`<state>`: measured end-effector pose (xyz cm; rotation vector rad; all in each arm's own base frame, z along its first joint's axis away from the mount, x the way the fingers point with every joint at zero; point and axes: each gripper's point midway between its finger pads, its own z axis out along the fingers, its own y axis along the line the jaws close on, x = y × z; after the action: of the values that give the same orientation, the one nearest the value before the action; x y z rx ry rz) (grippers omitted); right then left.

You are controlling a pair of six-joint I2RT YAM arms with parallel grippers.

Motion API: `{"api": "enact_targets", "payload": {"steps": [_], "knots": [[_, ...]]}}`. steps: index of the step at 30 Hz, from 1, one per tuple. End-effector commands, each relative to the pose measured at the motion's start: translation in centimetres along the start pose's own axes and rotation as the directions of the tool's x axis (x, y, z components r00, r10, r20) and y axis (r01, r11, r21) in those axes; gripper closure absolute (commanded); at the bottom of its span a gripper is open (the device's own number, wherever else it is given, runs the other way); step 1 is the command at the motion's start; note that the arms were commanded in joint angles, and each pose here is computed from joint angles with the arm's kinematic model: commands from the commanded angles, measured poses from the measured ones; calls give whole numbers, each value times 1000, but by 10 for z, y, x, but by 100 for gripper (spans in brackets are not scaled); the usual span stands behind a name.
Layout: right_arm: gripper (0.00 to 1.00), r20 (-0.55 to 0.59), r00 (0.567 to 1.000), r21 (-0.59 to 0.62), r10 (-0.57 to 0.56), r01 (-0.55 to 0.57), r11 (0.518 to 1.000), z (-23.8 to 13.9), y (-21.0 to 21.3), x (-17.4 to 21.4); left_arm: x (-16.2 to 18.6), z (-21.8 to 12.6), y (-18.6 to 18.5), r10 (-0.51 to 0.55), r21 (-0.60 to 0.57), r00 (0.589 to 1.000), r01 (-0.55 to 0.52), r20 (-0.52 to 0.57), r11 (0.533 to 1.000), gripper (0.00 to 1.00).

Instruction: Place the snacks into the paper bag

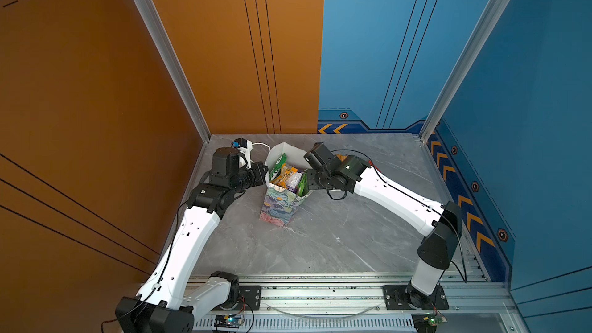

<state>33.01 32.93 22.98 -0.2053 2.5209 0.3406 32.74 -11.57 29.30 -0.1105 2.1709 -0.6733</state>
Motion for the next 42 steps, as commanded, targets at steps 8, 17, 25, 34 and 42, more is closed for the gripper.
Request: {"api": "enact_targets", "payload": {"steps": [8, 17, 25, 34, 42], "knots": [[100, 17, 999, -86, -32, 33, 996, -30, 18, -26, -28, -9, -15, 23, 63, 995, -29, 100, 998, 100], [100, 116, 993, -213, 16, 9, 977, -75, 20, -76, -32, -11, -35, 12, 93, 995, -21, 98, 995, 100], [100, 91, 994, -160, 57, -42, 986, -69, -16, -73, 3, 10, -97, 139, 170, 989, -130, -47, 977, 100], [100, 57, 992, -103, 109, -103, 989, -50, -50, -61, 33, 35, -112, 235, 131, 961, -216, -149, 968, 100], [77, 73, 989, -132, 125, -115, 985, -54, -51, -59, 45, 39, -93, 260, 85, 956, -251, -135, 964, 100]]}}
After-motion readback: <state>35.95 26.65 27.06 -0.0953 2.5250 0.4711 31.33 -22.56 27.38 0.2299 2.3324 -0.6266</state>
